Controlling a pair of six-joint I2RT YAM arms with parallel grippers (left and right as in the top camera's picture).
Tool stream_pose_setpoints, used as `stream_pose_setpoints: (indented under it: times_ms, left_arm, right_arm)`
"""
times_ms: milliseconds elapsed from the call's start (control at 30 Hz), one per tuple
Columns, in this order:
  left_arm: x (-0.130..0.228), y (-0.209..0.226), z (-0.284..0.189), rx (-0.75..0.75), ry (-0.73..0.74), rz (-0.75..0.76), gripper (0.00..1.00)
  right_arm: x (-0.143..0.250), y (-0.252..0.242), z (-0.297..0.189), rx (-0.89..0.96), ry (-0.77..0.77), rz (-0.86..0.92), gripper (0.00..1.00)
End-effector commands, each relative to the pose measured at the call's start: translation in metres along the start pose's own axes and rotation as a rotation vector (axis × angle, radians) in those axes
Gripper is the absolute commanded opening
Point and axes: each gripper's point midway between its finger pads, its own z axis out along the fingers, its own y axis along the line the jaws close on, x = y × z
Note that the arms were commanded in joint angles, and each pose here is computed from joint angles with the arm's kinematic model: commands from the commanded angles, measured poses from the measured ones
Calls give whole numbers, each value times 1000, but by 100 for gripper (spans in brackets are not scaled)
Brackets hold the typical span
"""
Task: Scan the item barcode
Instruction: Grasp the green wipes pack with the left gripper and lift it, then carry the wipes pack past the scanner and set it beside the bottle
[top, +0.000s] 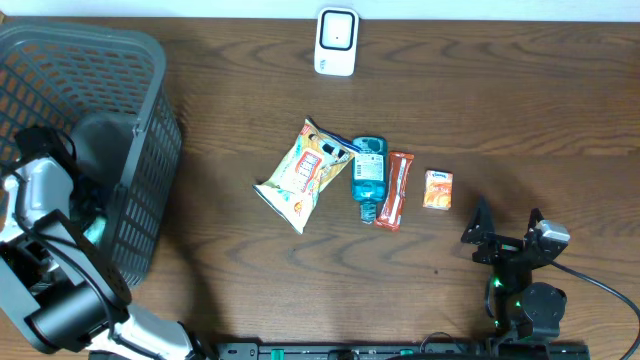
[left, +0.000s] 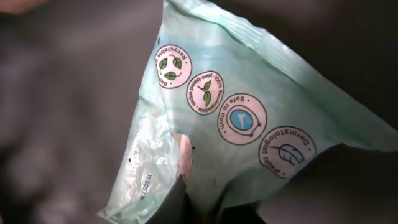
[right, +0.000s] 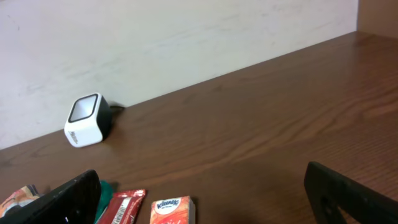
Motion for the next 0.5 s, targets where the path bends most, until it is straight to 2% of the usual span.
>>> stream_pose_setpoints:
  times_ms: [0,200,467]
  left_arm:
    - [-8,-48,-47,289,-14,-4,8]
    - [-30,-50,-140,446,-254,-9,7]
    - [-18,-66,-306,934,-545,-26,7]
  right_arm:
    - [1,0,0,-3,1,2,99]
    - [1,0,0,-3,1,2,99]
    - [1,0,0,-3,1,2,99]
